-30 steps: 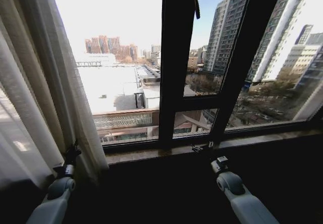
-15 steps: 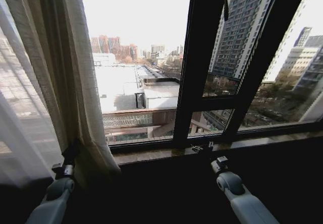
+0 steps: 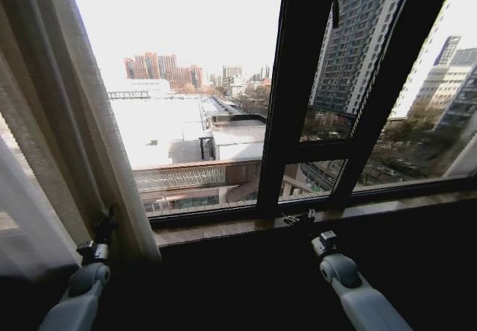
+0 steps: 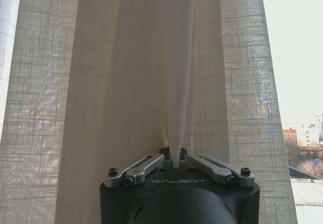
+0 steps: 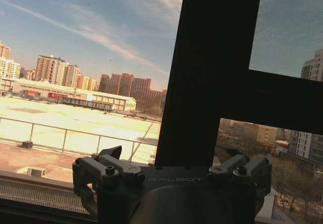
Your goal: Open the curtains by pulling them apart, changing their state from closed to fully open.
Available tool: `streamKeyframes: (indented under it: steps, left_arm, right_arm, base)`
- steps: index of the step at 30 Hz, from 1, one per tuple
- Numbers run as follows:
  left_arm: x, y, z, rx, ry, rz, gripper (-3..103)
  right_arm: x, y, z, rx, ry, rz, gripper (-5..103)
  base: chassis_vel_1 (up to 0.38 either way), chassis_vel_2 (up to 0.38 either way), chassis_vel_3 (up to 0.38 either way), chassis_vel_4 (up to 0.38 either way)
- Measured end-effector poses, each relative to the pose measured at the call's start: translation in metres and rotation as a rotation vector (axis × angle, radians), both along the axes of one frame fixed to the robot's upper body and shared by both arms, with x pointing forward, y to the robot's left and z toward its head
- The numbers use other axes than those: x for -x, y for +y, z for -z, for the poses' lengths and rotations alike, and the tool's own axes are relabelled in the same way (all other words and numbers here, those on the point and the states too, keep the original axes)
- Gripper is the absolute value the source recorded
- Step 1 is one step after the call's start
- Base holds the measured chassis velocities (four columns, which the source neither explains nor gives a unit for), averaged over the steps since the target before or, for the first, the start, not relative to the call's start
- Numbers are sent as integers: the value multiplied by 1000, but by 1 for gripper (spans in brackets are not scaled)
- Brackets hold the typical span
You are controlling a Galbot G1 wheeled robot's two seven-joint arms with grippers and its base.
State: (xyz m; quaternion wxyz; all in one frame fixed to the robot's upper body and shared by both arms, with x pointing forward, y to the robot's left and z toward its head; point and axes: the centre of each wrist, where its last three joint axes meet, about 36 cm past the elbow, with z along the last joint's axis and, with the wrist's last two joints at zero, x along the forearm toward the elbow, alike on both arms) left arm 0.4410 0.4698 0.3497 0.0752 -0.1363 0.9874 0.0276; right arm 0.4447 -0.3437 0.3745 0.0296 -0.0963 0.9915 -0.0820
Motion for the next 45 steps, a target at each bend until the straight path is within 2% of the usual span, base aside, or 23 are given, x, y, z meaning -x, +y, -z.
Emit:
streamKeyframes:
  steps: [17,33,43,45]
  left_arm:
    - [-3,3,-1,-2,-1,-7,0]
    - [-9,-5,1,2,3,4,0]
    - [-30,8,-10,27,17,-69,0]
    - [-34,11,-13,33,26,-111,0]
  right_arm:
    - [0,0,0,0,0,0,100]
    - [0,0,0,0,0,0,100]
    - [0,0,0,0,0,0,100]
    - [0,0,0,0,0,0,100]
  base:
    - [157,106,-170,-112]
    - [10,8,-4,-9]
    - [0,0,0,0]
    - [0,0,0,0]
